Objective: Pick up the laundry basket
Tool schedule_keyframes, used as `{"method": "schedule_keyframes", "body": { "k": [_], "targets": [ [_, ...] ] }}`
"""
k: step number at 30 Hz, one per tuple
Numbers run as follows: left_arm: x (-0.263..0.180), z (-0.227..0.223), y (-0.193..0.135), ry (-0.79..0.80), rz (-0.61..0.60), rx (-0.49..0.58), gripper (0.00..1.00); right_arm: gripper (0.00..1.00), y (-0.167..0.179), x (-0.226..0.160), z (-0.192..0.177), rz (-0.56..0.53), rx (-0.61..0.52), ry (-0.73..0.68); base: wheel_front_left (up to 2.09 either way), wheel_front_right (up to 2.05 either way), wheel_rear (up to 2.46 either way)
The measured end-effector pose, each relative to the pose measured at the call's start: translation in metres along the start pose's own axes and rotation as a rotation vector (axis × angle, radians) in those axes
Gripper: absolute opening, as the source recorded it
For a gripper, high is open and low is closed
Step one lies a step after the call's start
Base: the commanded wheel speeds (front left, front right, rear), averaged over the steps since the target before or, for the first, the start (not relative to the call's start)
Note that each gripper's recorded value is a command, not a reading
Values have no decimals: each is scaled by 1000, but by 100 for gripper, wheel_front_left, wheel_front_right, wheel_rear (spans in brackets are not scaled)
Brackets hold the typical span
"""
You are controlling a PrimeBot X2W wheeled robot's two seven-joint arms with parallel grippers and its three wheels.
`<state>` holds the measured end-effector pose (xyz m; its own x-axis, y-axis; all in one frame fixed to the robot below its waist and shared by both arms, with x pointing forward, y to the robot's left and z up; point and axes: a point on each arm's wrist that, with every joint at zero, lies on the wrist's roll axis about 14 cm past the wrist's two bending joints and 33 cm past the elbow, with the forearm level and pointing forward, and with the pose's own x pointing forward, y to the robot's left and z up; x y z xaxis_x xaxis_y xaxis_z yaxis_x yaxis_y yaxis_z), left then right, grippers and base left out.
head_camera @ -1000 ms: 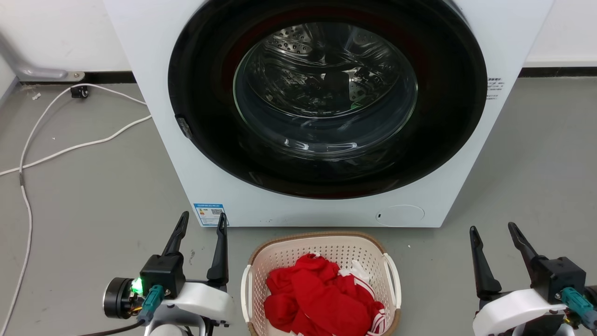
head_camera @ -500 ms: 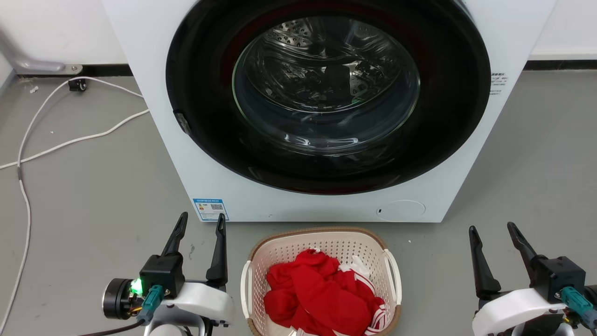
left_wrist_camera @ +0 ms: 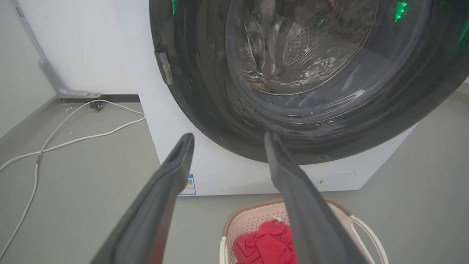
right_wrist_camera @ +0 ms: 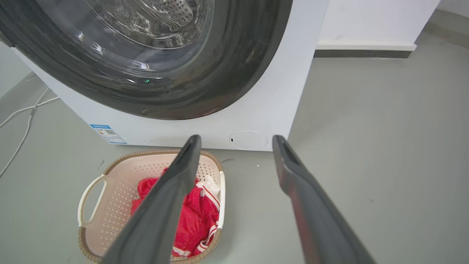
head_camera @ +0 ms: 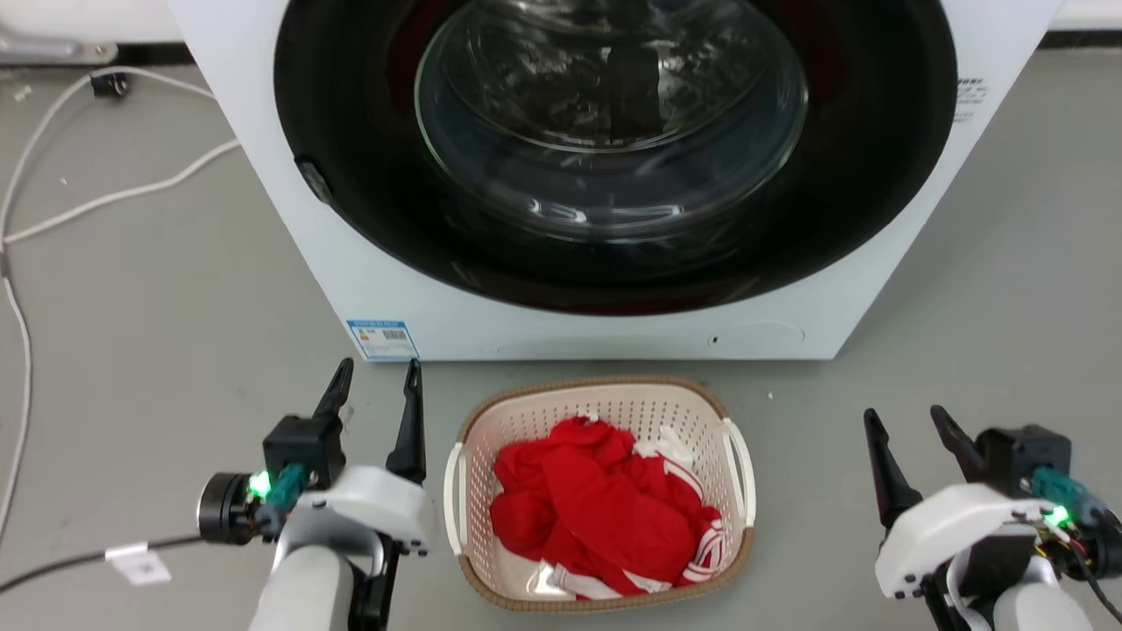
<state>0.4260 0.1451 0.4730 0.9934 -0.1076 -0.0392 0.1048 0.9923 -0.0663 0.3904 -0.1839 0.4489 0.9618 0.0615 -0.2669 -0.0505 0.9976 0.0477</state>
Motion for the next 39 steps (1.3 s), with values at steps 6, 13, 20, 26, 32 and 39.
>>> {"method": "schedule_keyframes", "body": {
  "k": [6, 13, 20, 26, 32, 39],
  "targets": [
    [32, -55, 10, 200, 1, -37, 100, 100, 5, 33, -56, 20, 13, 256, 0, 0, 0],
    [41, -124, 18, 443, 10, -77, 100, 100, 15, 58, -102, 57, 3, 440, 0, 0, 0],
    [41, -189, 24, 685, 4, -106, 100, 100, 20, 79, -151, 82, 8, 627, 0, 0, 0],
    [44, -226, 25, 833, -7, -110, 100, 100, 24, 93, -184, 101, 16, 762, 0, 0, 0],
    [42, -259, 20, 1015, -41, -105, 100, 100, 23, 106, -209, 103, 23, 862, 0, 0, 0],
    [42, -283, 14, 1158, -68, -133, 100, 100, 23, 114, -232, 105, 32, 971, 0, 0, 0]
  ]
}}
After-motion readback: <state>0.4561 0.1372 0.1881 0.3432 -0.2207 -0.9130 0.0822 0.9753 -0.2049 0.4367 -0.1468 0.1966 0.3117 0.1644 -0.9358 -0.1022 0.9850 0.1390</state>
